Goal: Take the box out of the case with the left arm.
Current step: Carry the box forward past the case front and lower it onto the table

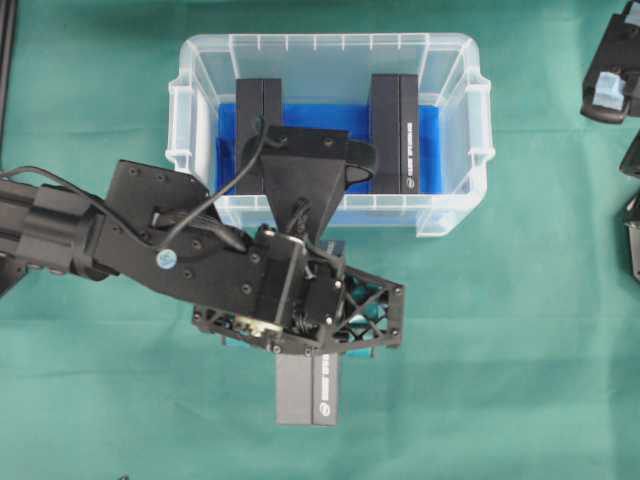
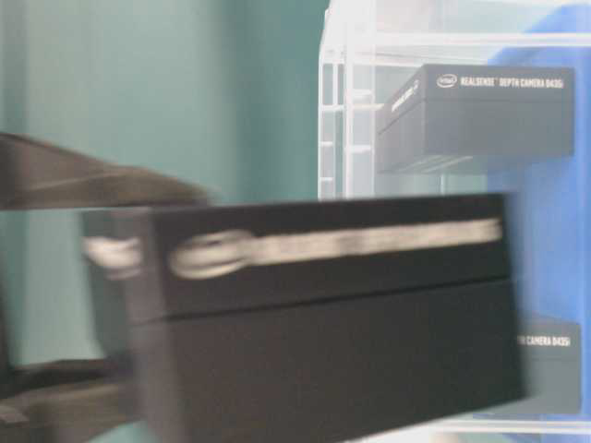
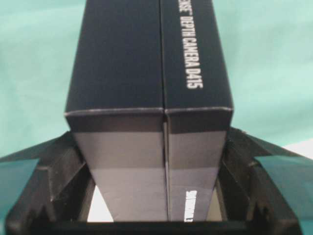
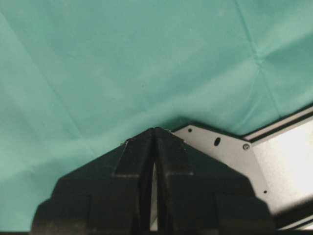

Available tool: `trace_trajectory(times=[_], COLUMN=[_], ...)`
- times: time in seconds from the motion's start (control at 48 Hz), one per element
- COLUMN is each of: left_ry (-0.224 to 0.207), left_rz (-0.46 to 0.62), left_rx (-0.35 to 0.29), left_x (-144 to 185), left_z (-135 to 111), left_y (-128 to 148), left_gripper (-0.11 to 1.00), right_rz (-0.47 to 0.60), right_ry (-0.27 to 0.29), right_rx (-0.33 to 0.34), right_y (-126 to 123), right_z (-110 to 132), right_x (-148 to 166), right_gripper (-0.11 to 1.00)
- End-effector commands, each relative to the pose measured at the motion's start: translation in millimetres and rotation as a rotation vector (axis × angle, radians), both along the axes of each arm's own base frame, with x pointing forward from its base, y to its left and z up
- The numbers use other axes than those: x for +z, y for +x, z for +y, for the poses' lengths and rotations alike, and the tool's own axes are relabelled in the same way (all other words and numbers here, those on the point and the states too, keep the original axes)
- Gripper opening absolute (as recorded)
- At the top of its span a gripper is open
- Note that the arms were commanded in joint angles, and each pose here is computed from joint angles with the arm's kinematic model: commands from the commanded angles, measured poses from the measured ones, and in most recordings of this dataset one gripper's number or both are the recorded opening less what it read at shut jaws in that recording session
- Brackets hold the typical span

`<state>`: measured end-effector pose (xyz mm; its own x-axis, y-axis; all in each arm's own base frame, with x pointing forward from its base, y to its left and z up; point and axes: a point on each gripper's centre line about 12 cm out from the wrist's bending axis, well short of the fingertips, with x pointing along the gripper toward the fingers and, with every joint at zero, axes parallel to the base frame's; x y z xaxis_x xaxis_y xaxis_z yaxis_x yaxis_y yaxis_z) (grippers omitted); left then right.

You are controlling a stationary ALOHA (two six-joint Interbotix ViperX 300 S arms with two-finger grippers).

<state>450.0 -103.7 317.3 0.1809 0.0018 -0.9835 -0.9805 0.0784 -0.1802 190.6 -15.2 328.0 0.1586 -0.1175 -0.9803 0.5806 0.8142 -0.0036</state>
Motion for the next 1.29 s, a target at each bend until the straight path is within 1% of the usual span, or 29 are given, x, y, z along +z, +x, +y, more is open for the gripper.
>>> trace_trajectory(times=[0.0, 0.146, 0.355, 0.438, 0.605, 0.813, 1.022, 1.272], left_ry=[-0.022, -0.032, -0.022, -0.023, -0.035, -0.035, -0.047, -0.061], left_rz=[-0.100, -0.099, -0.053, -0.063, -0.098, -0.076, -0.100, -0.098], left_rx=[0.000, 0.019, 0.017, 0.013, 0.008, 0.010, 0.012, 0.014], left_x=[10.7, -23.4, -65.2, -82.0, -103.9, -117.1, -118.1, -118.0], left_z=[2.9, 2.0, 3.0, 2.3, 1.3, 1.5, 1.7, 0.1], left_y=[-5.7, -4.6, -9.4, -9.1, -6.9, -10.6, -8.1, -8.3], left_gripper=[0.62, 0.62, 0.62, 0.62, 0.62, 0.62, 0.62, 0.62], right_rz=[-0.026, -0.026, -0.021, -0.025, -0.022, -0.026, -0.026, -0.025], right_ry=[-0.003, -0.002, -0.003, -0.002, -0.001, -0.001, -0.002, -0.001], right_rx=[0.000, 0.000, -0.001, 0.000, -0.002, -0.002, -0.001, -0.001], right_y=[1.6, 1.1, 1.1, 1.4, 1.1, 1.1, 1.6, 1.5], right_z=[-0.4, -0.2, -0.4, -0.2, -0.2, -0.2, -0.2, -0.2], right_x=[7.7, 7.9, 7.1, 7.6, 7.1, 7.5, 7.2, 6.7], right_gripper=[0.00, 0.00, 0.00, 0.00, 0.00, 0.00, 0.00, 0.00])
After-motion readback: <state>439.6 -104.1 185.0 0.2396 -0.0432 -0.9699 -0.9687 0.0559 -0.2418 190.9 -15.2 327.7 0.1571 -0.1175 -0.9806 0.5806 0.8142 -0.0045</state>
